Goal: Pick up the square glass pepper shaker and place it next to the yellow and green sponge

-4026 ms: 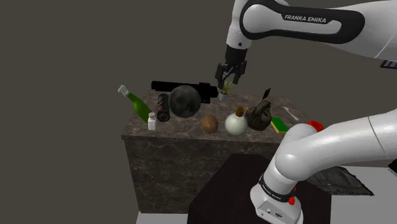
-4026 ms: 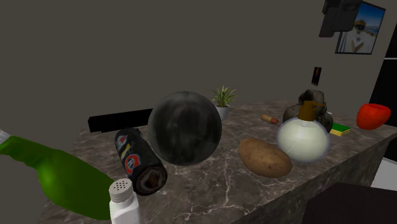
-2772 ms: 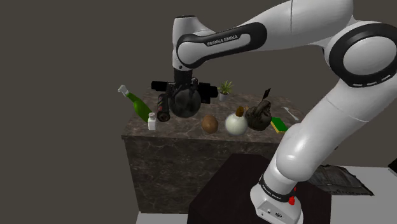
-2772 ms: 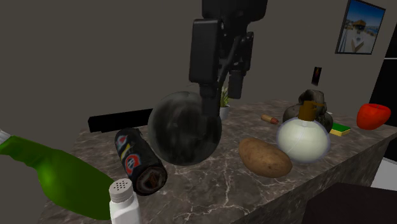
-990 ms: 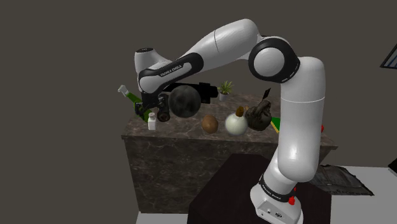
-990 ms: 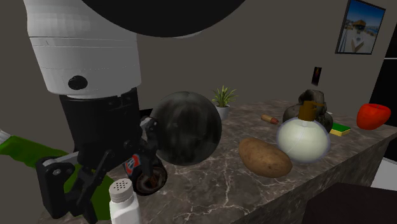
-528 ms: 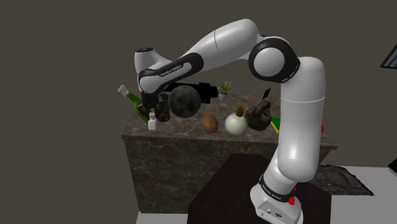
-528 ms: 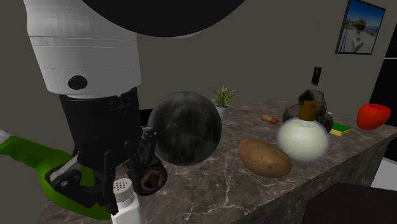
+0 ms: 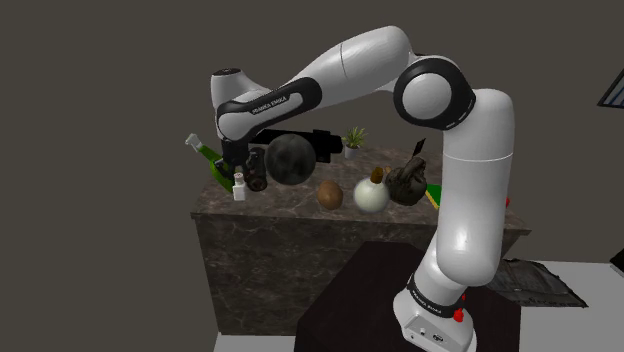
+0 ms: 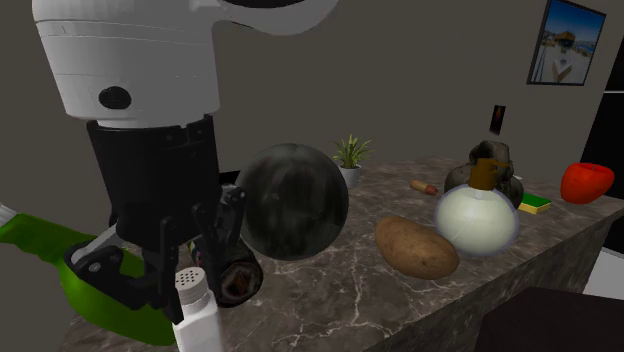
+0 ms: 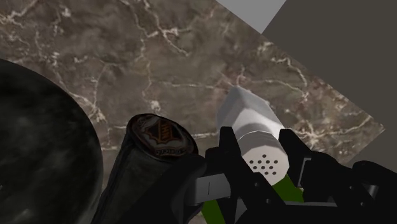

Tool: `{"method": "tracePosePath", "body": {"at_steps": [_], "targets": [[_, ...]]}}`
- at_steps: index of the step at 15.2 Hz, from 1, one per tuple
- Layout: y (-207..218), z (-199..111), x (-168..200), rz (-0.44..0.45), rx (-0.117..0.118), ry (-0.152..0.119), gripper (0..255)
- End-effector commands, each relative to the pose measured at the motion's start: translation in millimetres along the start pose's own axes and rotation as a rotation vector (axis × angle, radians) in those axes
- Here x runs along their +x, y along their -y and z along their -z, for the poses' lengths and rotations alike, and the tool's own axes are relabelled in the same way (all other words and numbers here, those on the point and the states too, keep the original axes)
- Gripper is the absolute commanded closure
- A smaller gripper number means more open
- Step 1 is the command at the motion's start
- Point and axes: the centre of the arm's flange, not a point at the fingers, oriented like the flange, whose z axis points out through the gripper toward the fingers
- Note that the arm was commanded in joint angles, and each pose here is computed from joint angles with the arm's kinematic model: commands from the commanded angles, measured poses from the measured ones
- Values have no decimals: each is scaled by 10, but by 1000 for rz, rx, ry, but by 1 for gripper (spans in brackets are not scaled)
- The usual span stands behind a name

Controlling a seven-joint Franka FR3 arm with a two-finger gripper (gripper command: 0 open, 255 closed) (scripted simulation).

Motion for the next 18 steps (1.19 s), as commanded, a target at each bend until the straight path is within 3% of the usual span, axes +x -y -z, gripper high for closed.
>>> {"method": "tracePosePath", "body": {"at_steps": [1, 18], "targets": [[-4, 101, 7, 0, 0, 0, 255], [-48, 996, 60, 0, 0, 0, 255]]}}
